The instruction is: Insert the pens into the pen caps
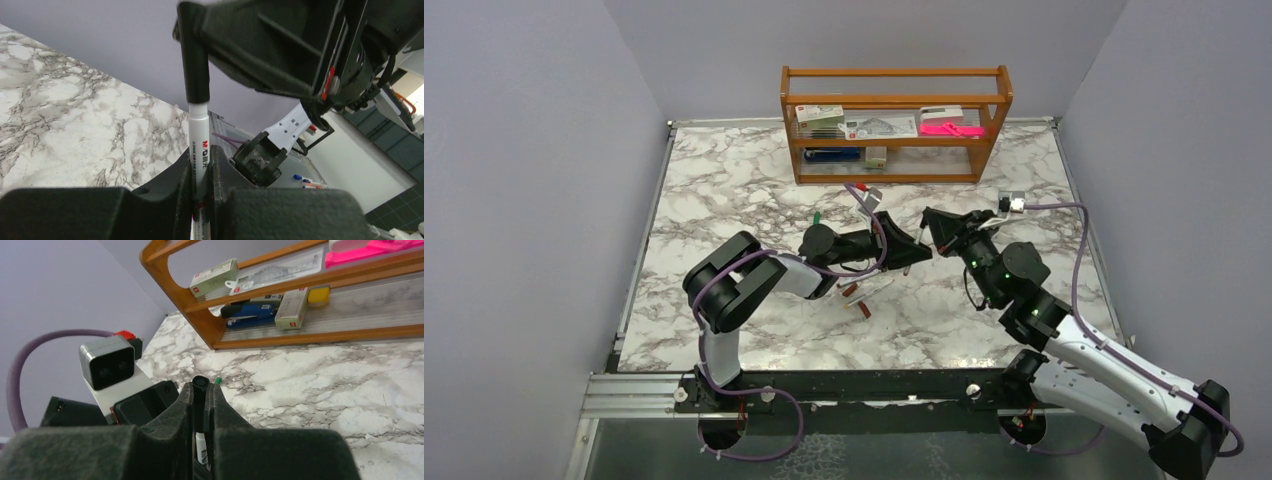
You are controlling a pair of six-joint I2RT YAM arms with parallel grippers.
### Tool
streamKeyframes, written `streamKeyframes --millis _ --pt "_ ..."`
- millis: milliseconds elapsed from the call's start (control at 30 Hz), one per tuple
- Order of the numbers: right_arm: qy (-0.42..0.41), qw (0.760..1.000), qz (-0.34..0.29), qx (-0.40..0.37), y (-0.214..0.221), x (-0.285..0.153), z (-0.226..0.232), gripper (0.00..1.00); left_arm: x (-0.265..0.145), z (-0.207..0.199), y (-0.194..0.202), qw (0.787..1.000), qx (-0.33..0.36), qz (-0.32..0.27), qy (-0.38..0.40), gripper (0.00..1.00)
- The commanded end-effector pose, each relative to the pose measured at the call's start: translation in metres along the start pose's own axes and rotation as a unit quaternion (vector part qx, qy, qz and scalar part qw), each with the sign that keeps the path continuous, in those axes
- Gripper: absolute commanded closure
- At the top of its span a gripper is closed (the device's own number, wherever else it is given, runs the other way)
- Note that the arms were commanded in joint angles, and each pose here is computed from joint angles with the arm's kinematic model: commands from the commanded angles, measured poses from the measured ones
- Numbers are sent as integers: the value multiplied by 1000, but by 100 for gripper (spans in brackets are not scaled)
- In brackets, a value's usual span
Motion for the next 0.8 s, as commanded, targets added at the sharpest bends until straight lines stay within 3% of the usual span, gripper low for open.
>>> streamKeyframes --millis 0,367,767 --pt "9 998 64 -25 25 -6 -9 99 5 -17 -39 991 86 -87 58 100" --pt "3 995 96 -33 38 -5 -11 99 5 -17 -46 990 95 -87 62 100" --pt "-31 977 210 -15 78 -12 -14 99 11 -20 -70 984 123 -97 84 100"
Point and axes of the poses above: each gripper's point midway between its finger pads, its own x axis out along the fingers, its own z axis along the line the jaws close on, y = z × x, the point moved 9 cm from there along -x, back along the fingers, and after that the axes turned 2 degrees about x, right-handed, at the moved point
